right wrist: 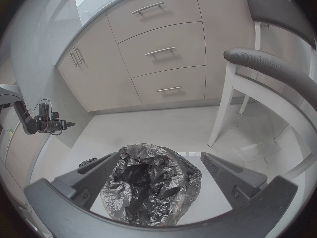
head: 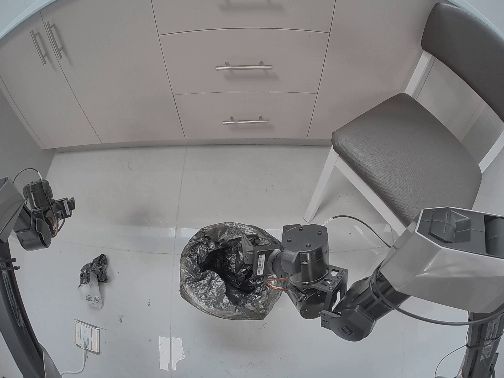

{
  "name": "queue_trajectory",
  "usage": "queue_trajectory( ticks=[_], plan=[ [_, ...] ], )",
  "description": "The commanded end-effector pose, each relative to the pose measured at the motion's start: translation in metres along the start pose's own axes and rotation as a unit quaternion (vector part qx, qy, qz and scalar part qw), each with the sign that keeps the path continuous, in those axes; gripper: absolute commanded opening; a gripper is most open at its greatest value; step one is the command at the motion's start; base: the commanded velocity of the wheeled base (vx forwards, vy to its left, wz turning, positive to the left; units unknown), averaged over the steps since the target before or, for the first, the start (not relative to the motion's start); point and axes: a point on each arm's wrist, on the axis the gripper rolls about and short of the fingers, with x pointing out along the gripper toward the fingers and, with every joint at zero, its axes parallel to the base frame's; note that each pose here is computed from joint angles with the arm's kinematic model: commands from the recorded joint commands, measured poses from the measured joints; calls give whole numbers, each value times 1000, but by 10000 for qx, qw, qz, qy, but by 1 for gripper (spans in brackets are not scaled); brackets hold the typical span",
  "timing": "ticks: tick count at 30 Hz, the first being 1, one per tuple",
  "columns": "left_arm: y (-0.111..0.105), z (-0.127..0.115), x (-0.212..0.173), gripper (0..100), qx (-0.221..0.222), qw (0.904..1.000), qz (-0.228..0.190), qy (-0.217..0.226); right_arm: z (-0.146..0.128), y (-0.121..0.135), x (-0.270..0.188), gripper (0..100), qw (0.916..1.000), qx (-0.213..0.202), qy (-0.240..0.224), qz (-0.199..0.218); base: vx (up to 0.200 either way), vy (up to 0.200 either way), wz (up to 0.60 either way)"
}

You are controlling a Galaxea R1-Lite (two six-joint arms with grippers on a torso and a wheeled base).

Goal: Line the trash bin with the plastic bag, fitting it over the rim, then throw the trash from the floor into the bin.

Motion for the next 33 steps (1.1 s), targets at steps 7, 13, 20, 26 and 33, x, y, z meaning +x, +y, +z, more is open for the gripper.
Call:
queue_trajectory(
  ticks=[7, 13, 20, 26, 33],
  plan=[
    [18, -24, 47, 100, -178, 9988, 137, 444, -18, -2, 6, 100, 9998, -96, 180, -56, 0, 0, 0],
    [19, -9, 72, 100, -281, 9973, 142, 657, -24, -2, 8, 100, 9997, -112, 191, -66, 0, 0, 0],
    [24, -8, 101, 100, -314, 9959, 211, 824, -32, -3, 13, 100, 9995, -147, 251, -105, 0, 0, 0],
    [16, -33, 115, 100, -287, 9930, 149, 1138, -33, -4, 14, 100, 9995, -152, 264, -116, 0, 0, 0],
    [10, -107, 122, 100, -208, 9706, 122, 2397, -38, -5, 17, 100, 9993, -182, 299, -141, 0, 0, 0]
  ],
)
